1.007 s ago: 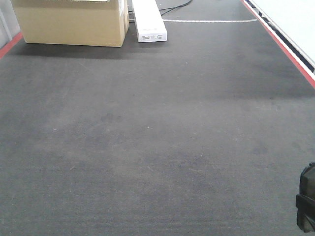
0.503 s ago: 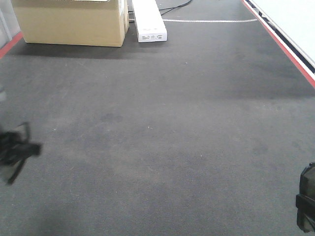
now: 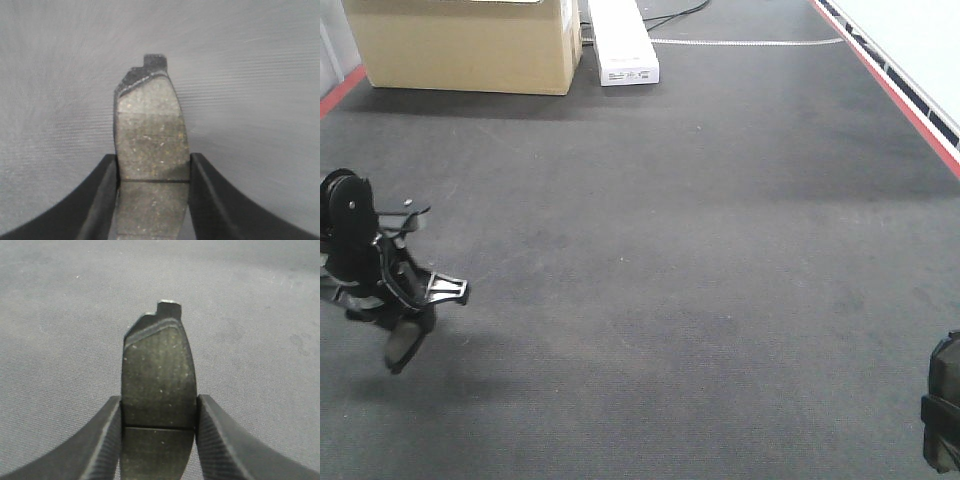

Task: Move and align brake pads A on conveyor
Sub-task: 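Lower the left gripper with its brake pad onto the belt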

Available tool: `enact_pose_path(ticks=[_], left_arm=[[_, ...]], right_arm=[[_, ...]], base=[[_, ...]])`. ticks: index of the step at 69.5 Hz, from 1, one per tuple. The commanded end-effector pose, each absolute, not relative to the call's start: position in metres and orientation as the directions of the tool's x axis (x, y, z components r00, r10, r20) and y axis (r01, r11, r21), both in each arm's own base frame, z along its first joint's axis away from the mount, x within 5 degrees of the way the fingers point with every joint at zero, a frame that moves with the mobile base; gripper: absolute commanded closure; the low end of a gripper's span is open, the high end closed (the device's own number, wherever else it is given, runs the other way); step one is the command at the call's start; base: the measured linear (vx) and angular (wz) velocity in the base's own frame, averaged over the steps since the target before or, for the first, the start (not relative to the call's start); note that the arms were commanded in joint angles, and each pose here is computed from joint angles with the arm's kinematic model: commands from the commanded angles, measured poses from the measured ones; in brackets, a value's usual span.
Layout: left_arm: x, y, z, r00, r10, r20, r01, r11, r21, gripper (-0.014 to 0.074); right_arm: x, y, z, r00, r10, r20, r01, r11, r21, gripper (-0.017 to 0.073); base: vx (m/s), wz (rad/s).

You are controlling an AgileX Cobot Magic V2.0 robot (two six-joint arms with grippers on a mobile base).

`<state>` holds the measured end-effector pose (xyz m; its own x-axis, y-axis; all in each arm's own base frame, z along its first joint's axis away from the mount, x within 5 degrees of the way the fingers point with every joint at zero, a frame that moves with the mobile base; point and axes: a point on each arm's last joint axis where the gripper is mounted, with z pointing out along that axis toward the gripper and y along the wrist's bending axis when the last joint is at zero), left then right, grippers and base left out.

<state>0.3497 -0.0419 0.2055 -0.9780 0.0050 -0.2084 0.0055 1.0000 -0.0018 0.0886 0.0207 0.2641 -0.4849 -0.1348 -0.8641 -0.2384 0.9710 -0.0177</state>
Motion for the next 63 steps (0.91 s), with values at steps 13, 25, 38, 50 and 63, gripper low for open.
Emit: enact_pose_path(ticks=[13,25,38,50,63], left_arm=[[0.361,-0.015,0.223,-0.947,-0.09,-0.309,-0.086,0.996,-0.024,0.0599],[0.366,-0.015,0.225,-0.929,-0.079,-0.363,-0.074,0.997,-0.028,0.0599],[0.369,-0.015,0.222,-0.926,-0.068,-0.372,-0.064,0.998,-0.024,0.0599],[0.37,-0.015,0.208,-0.946,-0.043,-0.32,-0.042,0.999,-0.009,0.0599],[0.372,-0.015,0.198,-0.955,-0.044,-0.293,-0.043,0.999,-0.009,0.0599]], right_arm=[[0.094,0.021,0.281,-0.384,-0.124,-0.915,-0.233,0.972,-0.033,0.0566],[0.094,0.021,0.281,-0.384,-0.124,-0.915,-0.233,0.972,-0.033,0.0566],[0.094,0.021,0.281,-0.384,-0.124,-0.915,-0.233,0.972,-0.033,0.0566],[0.094,0.021,0.281,-0.384,-0.124,-0.915,-0.233,0.972,-0.033,0.0566],[0.094,0.021,0.281,-0.384,-0.124,-0.915,-0.233,0.972,-0.033,0.0566]], base=[[0.0,0.0],[0.0,0.0],[0.0,0.0],[0.0,0.0],[0.0,0.0]])
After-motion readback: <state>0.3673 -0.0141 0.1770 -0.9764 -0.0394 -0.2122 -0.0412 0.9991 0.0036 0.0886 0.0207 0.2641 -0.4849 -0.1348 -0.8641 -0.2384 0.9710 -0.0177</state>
